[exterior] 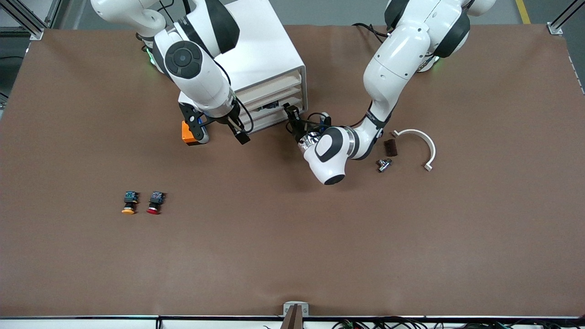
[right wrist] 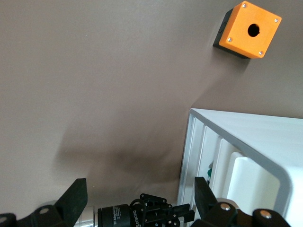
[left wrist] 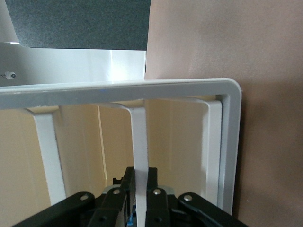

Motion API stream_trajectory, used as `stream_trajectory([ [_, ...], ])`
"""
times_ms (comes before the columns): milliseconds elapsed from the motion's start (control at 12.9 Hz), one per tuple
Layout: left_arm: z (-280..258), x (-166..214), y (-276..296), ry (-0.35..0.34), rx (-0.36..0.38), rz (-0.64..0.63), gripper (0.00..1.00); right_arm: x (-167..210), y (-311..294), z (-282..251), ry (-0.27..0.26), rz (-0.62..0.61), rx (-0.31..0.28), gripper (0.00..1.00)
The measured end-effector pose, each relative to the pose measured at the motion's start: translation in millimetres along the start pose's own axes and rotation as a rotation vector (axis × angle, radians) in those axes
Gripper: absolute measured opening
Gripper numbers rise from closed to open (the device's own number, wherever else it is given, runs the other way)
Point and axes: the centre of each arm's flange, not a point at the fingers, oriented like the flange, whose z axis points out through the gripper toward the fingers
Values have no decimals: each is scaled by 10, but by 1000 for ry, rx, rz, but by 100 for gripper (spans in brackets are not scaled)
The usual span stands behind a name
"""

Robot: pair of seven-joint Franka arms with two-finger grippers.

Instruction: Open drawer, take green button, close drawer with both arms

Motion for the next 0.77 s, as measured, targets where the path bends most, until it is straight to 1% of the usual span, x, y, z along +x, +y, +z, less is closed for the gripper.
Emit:
stream_trajectory([
  [232, -77, 15, 16, -16, 0, -4, 14, -160, -51, 153, 4, 13, 16, 100],
  [309, -234, 44, 39, -41, -6, -6, 14, -255, -58, 257, 7, 14, 19, 100],
  [541, -1124, 224, 91, -177, -46, 36, 14, -433, -6, 594, 15, 4, 24, 100],
  [619, -1310, 279, 104, -207, -57, 60, 14, -447, 8, 667, 18, 6, 19, 100],
  [696, -1392, 311, 121, -220, -65, 89, 14, -467, 8, 729, 20, 16, 20, 100],
  [773, -1400, 309, 121, -221, -70, 129, 20, -503, -14, 795, 21, 32, 35, 100],
])
